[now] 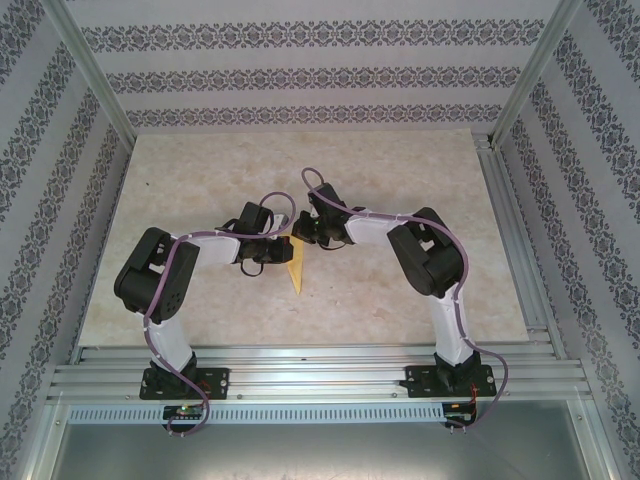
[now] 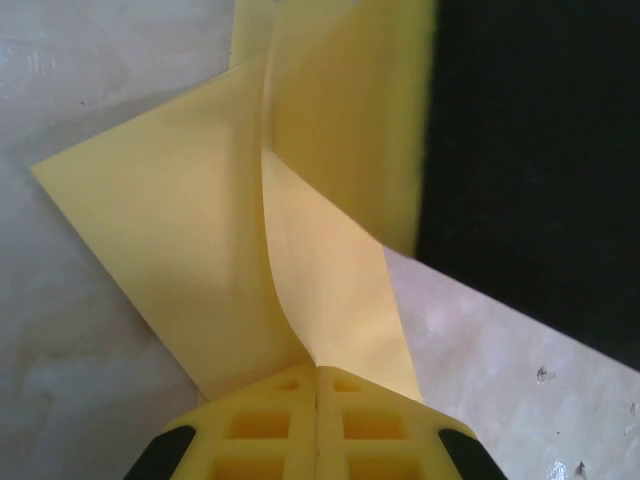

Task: Fold a paper plane with a square sheet of paper (fold left side to right side)
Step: Fold the wing for the fifth time at the center of the table.

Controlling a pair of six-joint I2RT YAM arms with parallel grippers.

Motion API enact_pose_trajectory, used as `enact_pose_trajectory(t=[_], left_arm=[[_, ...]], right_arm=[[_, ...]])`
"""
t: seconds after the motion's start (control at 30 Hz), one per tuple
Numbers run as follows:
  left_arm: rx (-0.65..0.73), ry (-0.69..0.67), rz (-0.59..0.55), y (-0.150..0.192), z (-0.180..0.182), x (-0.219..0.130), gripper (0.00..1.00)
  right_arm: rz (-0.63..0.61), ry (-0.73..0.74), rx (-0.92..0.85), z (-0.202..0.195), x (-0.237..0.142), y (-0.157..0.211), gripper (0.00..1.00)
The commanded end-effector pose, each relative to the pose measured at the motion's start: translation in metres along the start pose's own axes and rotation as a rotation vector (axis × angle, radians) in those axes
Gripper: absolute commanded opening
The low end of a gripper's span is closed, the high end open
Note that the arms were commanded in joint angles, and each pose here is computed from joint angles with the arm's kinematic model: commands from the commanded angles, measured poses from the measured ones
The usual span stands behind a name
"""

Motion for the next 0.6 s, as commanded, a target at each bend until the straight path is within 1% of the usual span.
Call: enact_pose_trajectory(t=[0.0, 0.3, 0.43, 0.57], left_arm=[[-0.057, -0.065, 0.177, 0.048, 0.016, 0.006, 0.00], [-0.057, -0.068, 0.182, 0.050, 0.017, 0.005, 0.00], [-0.056, -0.068, 0.185, 0.051, 0.017, 0.005, 0.00], [-0.056, -0.067, 0.183, 0.051, 0.016, 0.005, 0.00]], right_arm=[[-0.025, 0.007, 0.016, -0.004, 0.007, -0.013, 0.02], [-0.066, 0.101, 0.011, -0.030, 0.013, -0.035, 0.02], [-0.096, 0.135, -0.012, -0.031, 0.009, -0.051, 0.02], [-0.124, 0.138, -0.021, -0.028, 0.005, -0.065, 0.03]])
Point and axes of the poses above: each hand's point on the last joint's axis, 136 mm out from that joint toward the fingers, its own x axis out along the fingers, its own z axis along the line the jaws close on, y = z × x, the point moved 4 cm from there along -x, back along the fingers, and after that the axes turned 15 degrees about x, right-handed, at the moved point
